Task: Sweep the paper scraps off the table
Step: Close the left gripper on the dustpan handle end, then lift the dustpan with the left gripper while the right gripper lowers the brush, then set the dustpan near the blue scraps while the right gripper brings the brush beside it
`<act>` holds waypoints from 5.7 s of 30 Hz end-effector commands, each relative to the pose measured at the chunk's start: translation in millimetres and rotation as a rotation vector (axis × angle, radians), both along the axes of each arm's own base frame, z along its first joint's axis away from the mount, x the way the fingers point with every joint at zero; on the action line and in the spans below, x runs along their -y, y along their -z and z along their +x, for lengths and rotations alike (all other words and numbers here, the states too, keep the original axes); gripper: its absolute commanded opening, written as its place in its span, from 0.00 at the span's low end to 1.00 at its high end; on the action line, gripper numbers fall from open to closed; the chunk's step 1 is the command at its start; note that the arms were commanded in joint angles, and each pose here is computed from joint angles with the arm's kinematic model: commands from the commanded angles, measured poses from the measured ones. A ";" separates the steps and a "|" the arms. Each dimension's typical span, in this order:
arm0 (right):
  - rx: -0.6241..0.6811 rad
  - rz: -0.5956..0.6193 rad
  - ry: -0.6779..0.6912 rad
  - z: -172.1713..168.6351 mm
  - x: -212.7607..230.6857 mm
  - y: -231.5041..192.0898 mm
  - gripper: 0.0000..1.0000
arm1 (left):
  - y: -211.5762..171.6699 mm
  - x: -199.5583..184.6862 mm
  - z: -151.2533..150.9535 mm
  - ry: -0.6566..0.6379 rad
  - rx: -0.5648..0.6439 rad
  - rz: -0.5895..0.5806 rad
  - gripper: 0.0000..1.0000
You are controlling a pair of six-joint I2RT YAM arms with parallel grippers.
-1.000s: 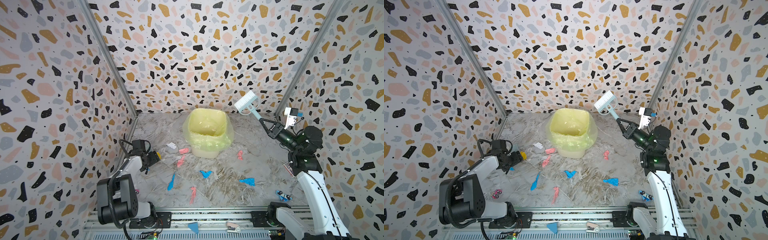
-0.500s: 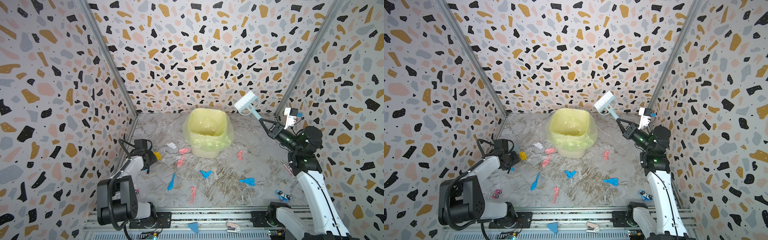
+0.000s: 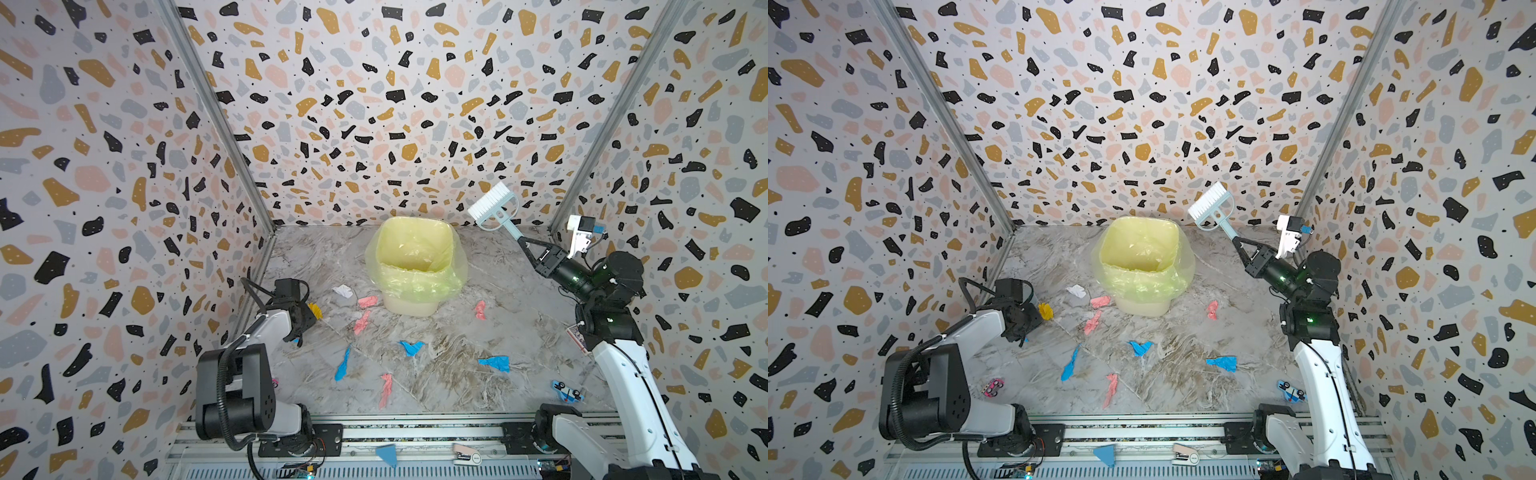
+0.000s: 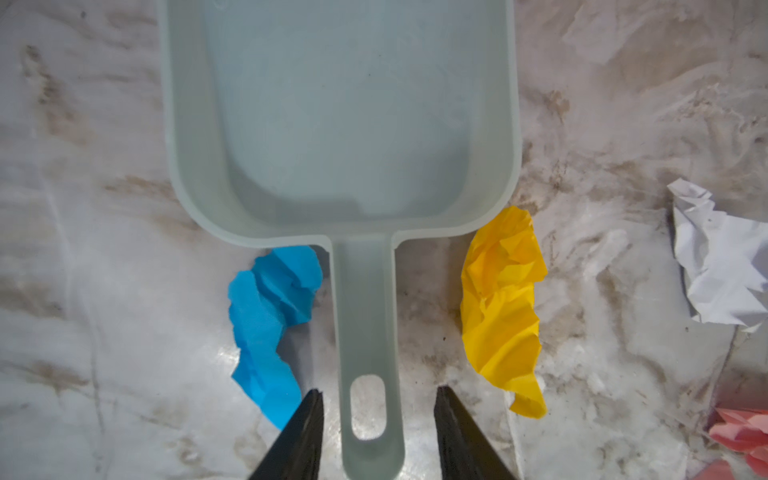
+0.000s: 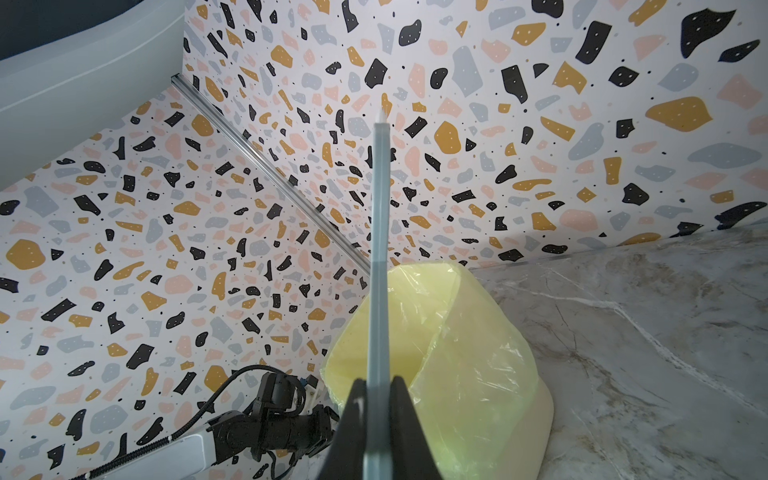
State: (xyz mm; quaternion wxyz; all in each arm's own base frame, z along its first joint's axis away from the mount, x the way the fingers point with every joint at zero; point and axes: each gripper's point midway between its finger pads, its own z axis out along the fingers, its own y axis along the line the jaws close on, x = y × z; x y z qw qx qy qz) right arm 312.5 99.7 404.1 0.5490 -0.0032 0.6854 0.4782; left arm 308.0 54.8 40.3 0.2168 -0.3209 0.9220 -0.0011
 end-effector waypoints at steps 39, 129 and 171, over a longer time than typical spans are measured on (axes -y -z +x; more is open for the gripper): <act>0.038 0.000 -0.002 -4.0 1.5 -9.2 0.00 | 17.0 -6.2 11.7 -0.063 0.030 0.091 0.39; -0.586 -0.566 0.245 -50.4 55.3 98.4 0.00 | -98.1 193.2 -157.4 0.841 -0.006 -0.023 0.05; -1.043 -0.918 0.331 -134.8 79.7 215.1 0.00 | -94.3 354.8 -206.3 1.650 -0.077 0.171 0.03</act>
